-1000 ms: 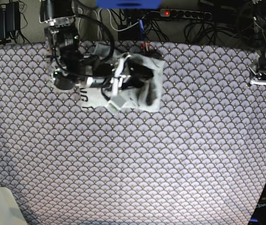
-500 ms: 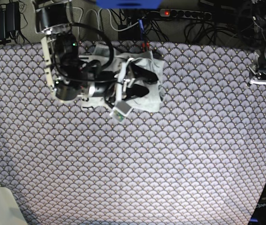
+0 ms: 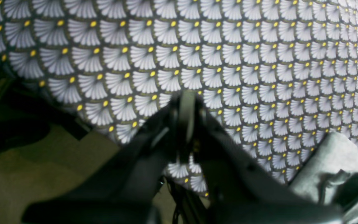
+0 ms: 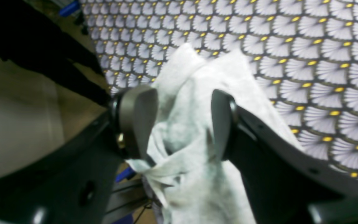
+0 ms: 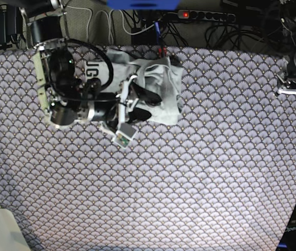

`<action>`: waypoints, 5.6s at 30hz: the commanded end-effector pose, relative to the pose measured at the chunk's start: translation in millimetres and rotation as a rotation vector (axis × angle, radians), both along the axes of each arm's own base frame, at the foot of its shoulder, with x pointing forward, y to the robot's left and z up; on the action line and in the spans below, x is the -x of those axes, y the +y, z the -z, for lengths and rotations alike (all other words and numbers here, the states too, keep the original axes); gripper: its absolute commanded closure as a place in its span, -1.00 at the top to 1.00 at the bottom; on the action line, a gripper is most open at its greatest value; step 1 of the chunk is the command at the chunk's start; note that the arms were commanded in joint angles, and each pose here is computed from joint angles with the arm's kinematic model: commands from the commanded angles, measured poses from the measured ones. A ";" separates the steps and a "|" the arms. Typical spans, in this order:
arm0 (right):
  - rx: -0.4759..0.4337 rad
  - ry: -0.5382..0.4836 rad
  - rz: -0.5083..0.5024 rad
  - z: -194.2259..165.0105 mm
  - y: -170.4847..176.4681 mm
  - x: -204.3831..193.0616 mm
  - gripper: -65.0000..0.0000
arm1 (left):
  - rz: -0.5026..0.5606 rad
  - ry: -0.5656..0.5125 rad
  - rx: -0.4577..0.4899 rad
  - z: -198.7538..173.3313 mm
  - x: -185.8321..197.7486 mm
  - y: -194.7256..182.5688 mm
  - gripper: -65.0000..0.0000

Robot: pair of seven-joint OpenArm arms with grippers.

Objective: Fold the T-shirt properly
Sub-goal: 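Press the folded end onto the stack and open the right gripper, then withdraw the right gripper from the folded grey shirt, then grasp opposite sides of the folded shirt with both grippers, then rotate the folded shirt with both grippers to square it on the mat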

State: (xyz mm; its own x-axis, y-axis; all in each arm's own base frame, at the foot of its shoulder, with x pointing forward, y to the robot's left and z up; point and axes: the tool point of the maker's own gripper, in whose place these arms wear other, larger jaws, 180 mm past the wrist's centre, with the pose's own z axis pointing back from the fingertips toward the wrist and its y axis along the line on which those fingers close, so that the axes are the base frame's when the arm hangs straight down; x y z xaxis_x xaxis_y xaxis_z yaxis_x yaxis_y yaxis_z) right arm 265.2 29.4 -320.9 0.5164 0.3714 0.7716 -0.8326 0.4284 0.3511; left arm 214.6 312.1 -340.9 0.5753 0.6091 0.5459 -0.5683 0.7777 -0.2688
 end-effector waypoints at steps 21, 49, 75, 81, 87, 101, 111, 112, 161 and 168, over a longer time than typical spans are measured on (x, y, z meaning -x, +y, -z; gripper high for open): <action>-0.143 0.111 -0.014 19.0 40.3 20.7 0.01 | 0.000 -0.036 -0.024 -11.4 -6.5 5.5 -0.99; -0.083 -0.083 -0.029 -22.0 47.3 -38.1 0.01 | 0.005 -0.041 -0.036 -14.4 -9.8 7.3 -0.99; 0.230 -0.113 0.212 4.8 -129.5 -25.8 -0.85 | 0.136 0.016 0.054 18.3 -33.7 -42.9 -0.99; 0.306 -0.073 0.338 13.8 -189.9 -18.1 -1.00 | 0.391 0.125 0.082 47.8 -32.0 -113.3 -0.99; 0.327 0.010 0.382 35.5 -210.8 -13.1 -1.00 | 0.716 0.264 0.037 72.8 -0.6 -172.3 -0.99; 0.377 0.032 0.409 60.0 -214.4 -5.2 -1.00 | 0.903 0.266 0.084 77.2 8.6 -239.0 -0.99; 0.350 0.047 0.410 64.1 -203.7 -3.8 -1.00 | 1.026 0.360 0.019 110.2 27.3 -274.9 -0.99; 0.348 0.048 0.410 64.2 -203.1 -3.8 -1.00 | 1.033 0.367 0.021 112.5 28.7 -278.1 -0.99; 0.415 -0.032 0.336 54.8 -189.3 1.5 -1.00 | 0.475 0.037 0.070 73.5 -173.6 -210.1 -0.99; 0.457 -0.098 0.354 47.0 -185.4 -22.6 -1.00 | 0.480 0.038 0.116 61.9 -136.7 -209.2 -0.99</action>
State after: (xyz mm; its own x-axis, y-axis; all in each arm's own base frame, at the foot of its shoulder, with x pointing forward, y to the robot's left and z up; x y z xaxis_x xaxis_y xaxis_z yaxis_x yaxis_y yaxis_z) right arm 278.3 -153.1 -380.5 0.6360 0.4932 0.5935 -0.6251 0.7803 0.0214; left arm 342.7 105.7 -413.3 0.8390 0.3245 0.4368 -0.1798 0.9229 -0.3404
